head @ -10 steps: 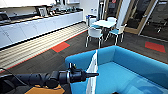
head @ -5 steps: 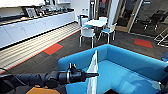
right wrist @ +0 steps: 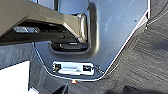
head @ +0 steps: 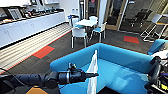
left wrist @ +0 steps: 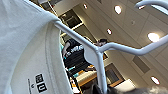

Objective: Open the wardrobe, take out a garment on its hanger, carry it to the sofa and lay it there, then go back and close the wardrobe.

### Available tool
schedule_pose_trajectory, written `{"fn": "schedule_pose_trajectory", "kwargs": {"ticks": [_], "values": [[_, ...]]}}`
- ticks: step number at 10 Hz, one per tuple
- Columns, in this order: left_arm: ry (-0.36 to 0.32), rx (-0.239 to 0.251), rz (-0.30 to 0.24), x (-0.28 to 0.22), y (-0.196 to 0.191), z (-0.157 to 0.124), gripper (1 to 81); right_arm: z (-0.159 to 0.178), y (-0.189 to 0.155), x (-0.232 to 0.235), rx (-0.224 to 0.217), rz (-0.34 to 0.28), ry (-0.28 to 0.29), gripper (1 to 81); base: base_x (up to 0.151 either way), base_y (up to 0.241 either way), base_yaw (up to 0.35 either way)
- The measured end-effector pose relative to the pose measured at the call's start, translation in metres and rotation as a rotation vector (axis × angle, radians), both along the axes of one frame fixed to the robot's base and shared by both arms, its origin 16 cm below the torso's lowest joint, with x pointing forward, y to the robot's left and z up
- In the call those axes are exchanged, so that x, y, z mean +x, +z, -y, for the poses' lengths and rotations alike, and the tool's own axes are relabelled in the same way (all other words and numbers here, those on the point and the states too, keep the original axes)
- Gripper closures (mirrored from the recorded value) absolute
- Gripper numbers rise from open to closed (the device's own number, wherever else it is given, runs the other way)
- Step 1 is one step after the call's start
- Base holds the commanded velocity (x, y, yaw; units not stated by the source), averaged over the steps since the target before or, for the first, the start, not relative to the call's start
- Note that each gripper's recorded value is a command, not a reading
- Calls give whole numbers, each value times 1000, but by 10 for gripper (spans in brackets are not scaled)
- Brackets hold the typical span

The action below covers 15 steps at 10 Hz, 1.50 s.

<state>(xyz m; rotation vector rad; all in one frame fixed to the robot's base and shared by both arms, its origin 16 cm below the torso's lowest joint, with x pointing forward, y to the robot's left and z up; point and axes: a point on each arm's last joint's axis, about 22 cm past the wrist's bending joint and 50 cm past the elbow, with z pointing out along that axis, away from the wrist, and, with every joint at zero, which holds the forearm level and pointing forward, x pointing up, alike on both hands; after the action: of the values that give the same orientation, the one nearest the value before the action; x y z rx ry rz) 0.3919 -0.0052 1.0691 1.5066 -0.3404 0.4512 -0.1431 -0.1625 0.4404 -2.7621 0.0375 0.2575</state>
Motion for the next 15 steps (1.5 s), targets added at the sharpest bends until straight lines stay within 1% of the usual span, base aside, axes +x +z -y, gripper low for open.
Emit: {"fn": "schedule_pose_trajectory", "kwargs": {"ticks": [14, 15], "values": [[18, 13, -3, 4, -4, -8, 811, -4, 0, 0, 7, -3, 7, 10, 0, 0, -229], [17, 22, -5, 3, -7, -8, 811, -4, 0, 1, 7, 0, 7, 10, 0, 0, -147]]}}
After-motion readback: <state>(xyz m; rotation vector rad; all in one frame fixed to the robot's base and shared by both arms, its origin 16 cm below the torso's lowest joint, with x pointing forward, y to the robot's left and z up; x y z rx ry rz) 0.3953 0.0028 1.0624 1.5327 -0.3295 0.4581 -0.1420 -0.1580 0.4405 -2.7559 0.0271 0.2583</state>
